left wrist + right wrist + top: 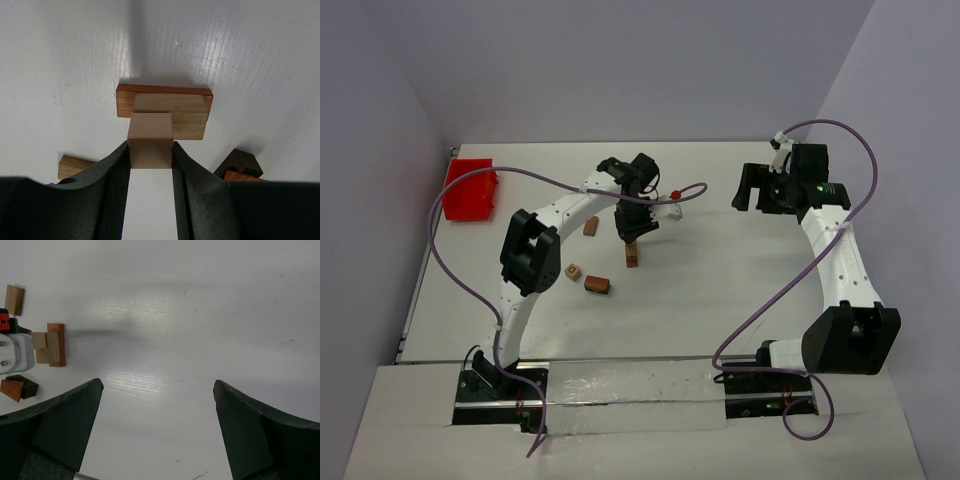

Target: Build the wood block tower

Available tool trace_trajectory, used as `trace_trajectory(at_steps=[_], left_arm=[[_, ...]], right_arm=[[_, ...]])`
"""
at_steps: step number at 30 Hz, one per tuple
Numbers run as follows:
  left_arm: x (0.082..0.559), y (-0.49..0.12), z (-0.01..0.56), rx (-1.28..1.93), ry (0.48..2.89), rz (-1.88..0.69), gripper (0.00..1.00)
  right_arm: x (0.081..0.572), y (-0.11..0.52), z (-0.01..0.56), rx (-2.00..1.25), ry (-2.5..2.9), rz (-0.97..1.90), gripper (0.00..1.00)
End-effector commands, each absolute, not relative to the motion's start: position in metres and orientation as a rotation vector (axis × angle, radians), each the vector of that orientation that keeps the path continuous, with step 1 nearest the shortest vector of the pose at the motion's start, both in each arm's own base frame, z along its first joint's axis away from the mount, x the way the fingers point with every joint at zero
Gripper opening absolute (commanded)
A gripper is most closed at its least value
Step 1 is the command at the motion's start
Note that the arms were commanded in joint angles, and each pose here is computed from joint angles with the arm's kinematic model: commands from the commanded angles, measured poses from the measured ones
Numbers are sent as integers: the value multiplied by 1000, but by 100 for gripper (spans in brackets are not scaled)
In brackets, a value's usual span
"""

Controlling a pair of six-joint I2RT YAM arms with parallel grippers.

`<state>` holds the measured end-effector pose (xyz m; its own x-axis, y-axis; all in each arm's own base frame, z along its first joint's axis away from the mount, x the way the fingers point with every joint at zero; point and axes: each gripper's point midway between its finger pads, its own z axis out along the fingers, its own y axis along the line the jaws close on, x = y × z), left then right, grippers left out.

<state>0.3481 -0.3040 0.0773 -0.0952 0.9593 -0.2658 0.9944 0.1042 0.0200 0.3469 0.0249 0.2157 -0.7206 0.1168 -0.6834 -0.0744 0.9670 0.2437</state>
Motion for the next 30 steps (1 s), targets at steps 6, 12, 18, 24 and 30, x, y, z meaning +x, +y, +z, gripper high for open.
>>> trace_trajectory(at_steps=[6,12,18,24,30], left_arm=[[357,-317,95,1929,2096,-247,43],[356,-314,92,1935,2100,-238,43],[355,-314,91,1944,2100,-239,45],[354,-314,91,1942,2101,-247,49],[353,-315,92,1940,2100,-252,57]], right_arm=[[351,25,218,20,2337,336,100],[351,25,219,17,2335,339,100],[351,26,219,16,2336,341,100],[352,26,219,17,2338,340,100],[352,26,219,16,2337,344,100]])
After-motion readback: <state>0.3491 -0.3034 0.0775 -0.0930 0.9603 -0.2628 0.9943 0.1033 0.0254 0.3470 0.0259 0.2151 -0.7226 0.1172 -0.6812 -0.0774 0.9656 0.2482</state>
